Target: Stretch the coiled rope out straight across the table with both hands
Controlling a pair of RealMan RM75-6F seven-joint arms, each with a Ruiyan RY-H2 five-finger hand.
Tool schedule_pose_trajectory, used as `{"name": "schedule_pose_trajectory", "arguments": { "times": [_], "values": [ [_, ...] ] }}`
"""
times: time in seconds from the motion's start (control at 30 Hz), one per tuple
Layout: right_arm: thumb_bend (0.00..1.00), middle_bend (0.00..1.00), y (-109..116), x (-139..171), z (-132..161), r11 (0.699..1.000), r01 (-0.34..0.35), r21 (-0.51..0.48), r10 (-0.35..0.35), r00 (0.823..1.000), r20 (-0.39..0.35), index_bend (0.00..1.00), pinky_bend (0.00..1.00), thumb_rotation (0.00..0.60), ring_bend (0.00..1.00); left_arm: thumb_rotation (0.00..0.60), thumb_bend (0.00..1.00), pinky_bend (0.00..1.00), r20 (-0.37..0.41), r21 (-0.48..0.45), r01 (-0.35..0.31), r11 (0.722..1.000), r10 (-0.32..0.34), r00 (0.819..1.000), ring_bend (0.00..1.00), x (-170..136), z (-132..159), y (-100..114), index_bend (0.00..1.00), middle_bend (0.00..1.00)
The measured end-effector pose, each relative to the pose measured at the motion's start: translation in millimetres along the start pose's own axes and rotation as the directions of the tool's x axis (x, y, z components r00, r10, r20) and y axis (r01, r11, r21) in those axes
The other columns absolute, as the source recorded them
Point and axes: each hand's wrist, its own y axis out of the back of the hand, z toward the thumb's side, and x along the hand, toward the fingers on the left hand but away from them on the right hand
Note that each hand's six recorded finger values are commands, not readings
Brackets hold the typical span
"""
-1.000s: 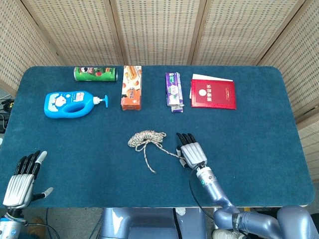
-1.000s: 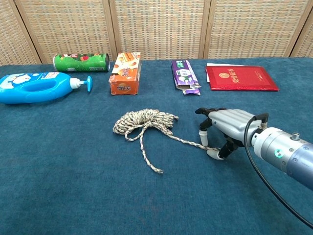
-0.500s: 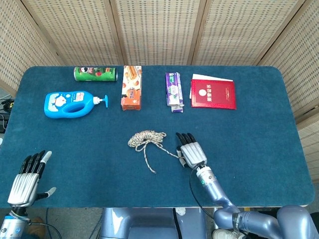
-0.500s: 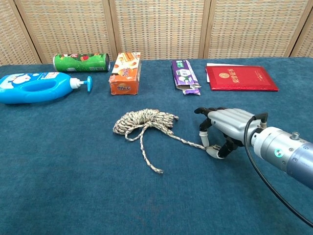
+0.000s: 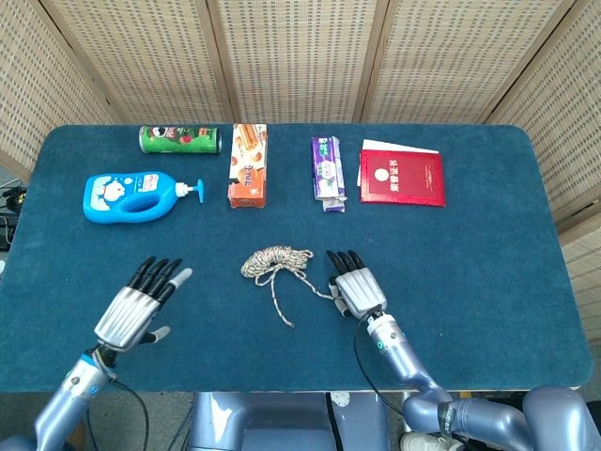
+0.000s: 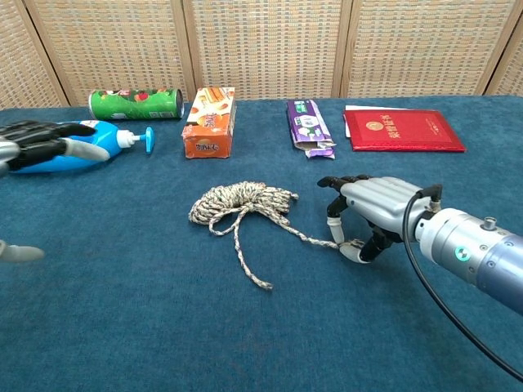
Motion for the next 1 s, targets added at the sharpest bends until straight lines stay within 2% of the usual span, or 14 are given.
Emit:
{"name": "schedule_pose_trajectory", "arguments": {
  "times": [0.1,0.23,0.33,0.5,0.7,1.0],
  "values": [
    [0.43,0.0,-0.3,-1.4,1.0,1.0,-0.003,0.002,0.003,1.0,0.002,0.59,0.0,0.6,0.0,0.6,0.13,0.0,0.083,0.01,0.034,0.999,-0.034,0.996,0.0,27.5,20.1,-2.1,0.35,0.0],
    [0.43,0.0,-0.7,-3.3,0.8,1.0,-0.005,0.001,0.005,1.0,0.005,0.59,0.0,0.6,0.0,0.6,0.15,0.0,0.199,0.035,0.063,0.997,-0.069,0.978,0.0,68.6,59.8,-5.1,0.41,0.0],
    [0.43,0.0,-1.5,-4.6,0.2,1.0,-0.006,0.0,0.006,1.0,0.009,0.6,0.0,0.6,0.0,0.6,0.17,0.0,0.237,0.058,0.06,0.996,-0.073,0.969,0.0,87.7,82.1,-7.8,0.43,0.0],
    [0.43,0.0,-3.4,-6.9,1.5,1.0,-0.011,0.0,0.011,1.0,0.009,0.6,0.0,0.6,0.0,0.6,0.23,0.0,0.264,0.088,0.085,0.992,-0.106,0.959,0.0,107.8,106.1,-18.4,0.45,0.0],
    [0.43,0.0,-3.3,-10.0,3.5,1.0,-0.015,0.001,0.015,1.0,0.009,0.6,0.0,0.6,0.0,0.6,0.26,0.0,0.252,0.131,0.12,0.984,-0.15,0.956,0.0,123.3,121.7,-33.3,0.48,0.0],
    [0.43,0.0,-4.0,-11.8,3.7,1.0,-0.021,-0.009,0.021,1.0,0.014,0.6,0.0,0.6,0.0,0.6,0.27,0.0,0.232,0.104,0.147,0.984,-0.168,0.958,0.0,141.9,138.8,-49.5,0.5,0.0]
  ]
}}
